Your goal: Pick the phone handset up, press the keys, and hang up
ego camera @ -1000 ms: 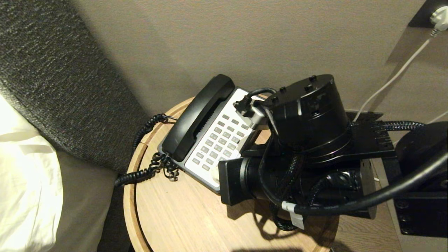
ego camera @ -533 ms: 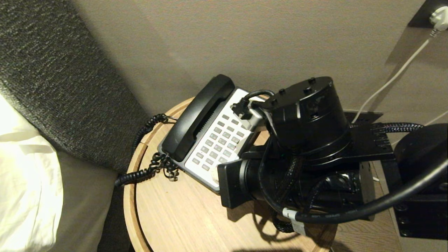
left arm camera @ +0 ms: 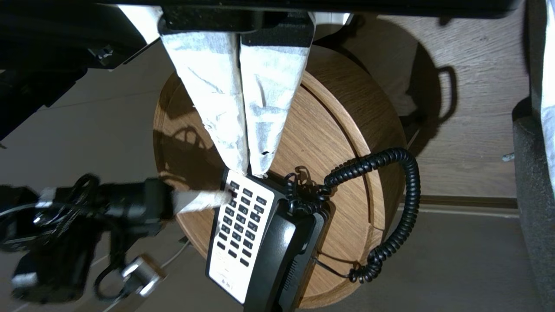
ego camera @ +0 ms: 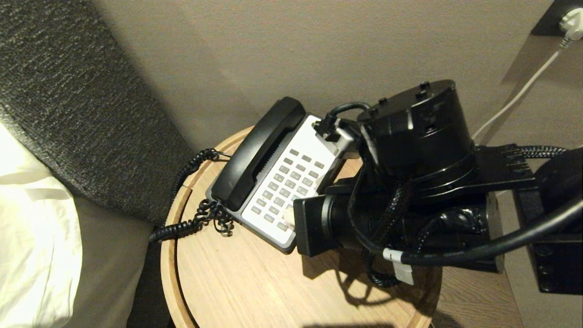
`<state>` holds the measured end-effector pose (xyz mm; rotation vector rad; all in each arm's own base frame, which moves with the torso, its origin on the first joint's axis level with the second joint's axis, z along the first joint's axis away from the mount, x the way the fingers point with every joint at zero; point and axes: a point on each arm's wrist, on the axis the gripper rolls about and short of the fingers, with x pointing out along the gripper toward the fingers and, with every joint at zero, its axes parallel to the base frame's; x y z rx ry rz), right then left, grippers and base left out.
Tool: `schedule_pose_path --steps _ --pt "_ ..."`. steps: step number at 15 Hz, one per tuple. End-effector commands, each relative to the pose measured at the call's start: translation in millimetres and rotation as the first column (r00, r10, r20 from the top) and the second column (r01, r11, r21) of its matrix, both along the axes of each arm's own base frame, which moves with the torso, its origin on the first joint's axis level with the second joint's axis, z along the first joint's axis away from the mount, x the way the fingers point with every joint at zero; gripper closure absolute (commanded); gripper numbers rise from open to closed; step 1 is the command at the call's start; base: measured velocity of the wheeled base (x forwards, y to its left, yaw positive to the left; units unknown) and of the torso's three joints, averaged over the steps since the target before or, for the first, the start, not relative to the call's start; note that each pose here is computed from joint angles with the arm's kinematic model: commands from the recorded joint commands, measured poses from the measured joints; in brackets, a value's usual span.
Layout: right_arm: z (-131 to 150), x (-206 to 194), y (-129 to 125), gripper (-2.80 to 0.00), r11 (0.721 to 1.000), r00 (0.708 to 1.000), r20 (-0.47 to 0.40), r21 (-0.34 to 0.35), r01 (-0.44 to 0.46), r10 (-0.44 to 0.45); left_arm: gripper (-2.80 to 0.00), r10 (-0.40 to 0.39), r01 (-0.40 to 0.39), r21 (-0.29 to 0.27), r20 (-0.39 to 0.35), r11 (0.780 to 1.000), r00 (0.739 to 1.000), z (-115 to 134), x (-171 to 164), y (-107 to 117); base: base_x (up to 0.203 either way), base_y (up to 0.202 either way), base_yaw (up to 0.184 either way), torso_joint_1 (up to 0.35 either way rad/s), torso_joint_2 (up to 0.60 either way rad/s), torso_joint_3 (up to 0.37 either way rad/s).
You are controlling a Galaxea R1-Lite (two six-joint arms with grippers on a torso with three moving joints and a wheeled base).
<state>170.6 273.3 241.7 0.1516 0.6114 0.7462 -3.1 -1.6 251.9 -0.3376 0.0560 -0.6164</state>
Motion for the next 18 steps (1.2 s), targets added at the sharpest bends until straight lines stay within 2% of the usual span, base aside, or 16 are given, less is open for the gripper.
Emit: schedule_pose_path --steps 1,5,7,8,9,12,14,16,17,18 --pt "20 -9 -14 0.00 0.998 1.000 0.030 0.059 -0.003 0.001 0.00 0.003 -0.003 -0.001 -0.006 1.000 1.000 -2 0 0 0.000 0.000 0.000 0.000 0.00 0.000" --pt "34 -21 -33 0.00 0.995 0.999 0.046 0.104 -0.001 -0.004 0.00 0.079 -0.079 -0.005 -0.010 0.997 0.997 -7 -2 1 0.000 0.000 0.000 0.000 0.00 0.000" --pt "35 -28 -45 0.00 0.994 0.998 0.052 0.106 0.017 -0.022 0.00 0.169 -0.169 -0.011 -0.006 0.986 0.986 -14 -7 3 0.000 0.000 0.000 0.000 0.00 0.000" --pt "34 -30 -50 0.00 0.994 0.998 0.058 0.103 0.034 -0.040 0.00 0.257 -0.257 -0.012 -0.012 0.966 0.966 -20 -9 4 0.000 0.000 0.000 0.000 0.00 0.000" --pt "36 -32 -54 0.00 0.993 0.997 0.064 0.108 0.038 -0.045 0.00 0.368 -0.368 -0.012 -0.018 0.930 0.930 -31 -12 6 0.000 0.000 0.000 0.000 0.00 0.000" --pt "41 -36 -60 0.00 0.991 0.996 0.078 0.126 0.036 -0.046 0.00 0.526 -0.527 -0.006 -0.035 0.850 0.850 -62 -20 8 0.000 0.000 0.000 0.000 0.00 0.000" --pt "44 -38 -64 0.00 0.990 0.996 0.081 0.135 0.035 -0.046 0.00 0.653 -0.655 -0.010 -0.070 0.756 0.754 -73 -18 11 0.000 0.000 0.000 0.000 0.00 0.000" --pt "44 -40 -67 0.00 0.990 0.995 0.084 0.138 0.032 -0.044 0.00 0.704 -0.708 -0.020 -0.079 0.706 0.705 -72 -19 11 0.000 0.000 0.000 0.000 0.00 0.000" --pt "43 -40 -68 0.00 0.990 0.995 0.083 0.135 0.033 -0.045 0.00 0.740 -0.743 -0.020 -0.076 0.669 0.668 -70 -19 10 0.000 0.000 0.000 0.000 0.00 0.000" --pt "44 -41 -69 0.00 0.990 0.995 0.084 0.138 0.033 -0.045 0.00 0.760 -0.763 -0.017 -0.072 0.646 0.645 -70 -20 8 0.000 0.000 0.000 0.000 0.00 0.000"
